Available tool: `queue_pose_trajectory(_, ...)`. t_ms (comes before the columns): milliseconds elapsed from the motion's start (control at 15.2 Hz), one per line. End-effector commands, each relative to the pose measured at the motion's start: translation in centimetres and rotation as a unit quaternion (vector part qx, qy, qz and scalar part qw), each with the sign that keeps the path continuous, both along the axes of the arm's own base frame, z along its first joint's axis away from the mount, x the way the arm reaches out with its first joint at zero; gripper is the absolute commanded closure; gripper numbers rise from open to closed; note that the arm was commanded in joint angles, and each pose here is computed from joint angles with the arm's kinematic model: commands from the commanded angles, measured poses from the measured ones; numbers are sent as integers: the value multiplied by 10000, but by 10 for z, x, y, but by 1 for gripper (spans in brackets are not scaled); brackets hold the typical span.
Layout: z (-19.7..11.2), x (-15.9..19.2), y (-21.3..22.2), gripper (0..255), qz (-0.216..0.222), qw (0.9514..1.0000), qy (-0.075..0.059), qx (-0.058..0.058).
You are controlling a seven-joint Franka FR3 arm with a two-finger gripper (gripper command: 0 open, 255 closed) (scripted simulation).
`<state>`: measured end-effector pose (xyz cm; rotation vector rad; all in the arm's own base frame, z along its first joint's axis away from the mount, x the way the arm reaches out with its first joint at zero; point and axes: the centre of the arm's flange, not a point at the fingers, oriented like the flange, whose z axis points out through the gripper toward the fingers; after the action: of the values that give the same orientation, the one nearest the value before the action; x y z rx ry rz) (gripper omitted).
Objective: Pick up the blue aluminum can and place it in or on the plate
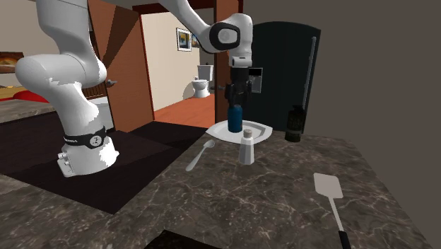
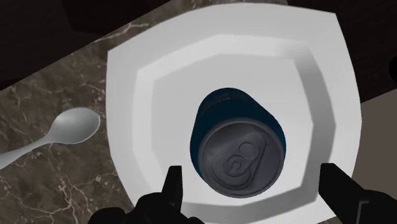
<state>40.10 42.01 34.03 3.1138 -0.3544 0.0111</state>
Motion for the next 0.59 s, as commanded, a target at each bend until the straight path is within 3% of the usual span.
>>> queue_pose_trajectory(0, 23, 0, -1, 0, 0, 10000, 3, -3)
queue_pose_trajectory(528, 33, 0, 0, 0, 0, 10000, 3, -3)
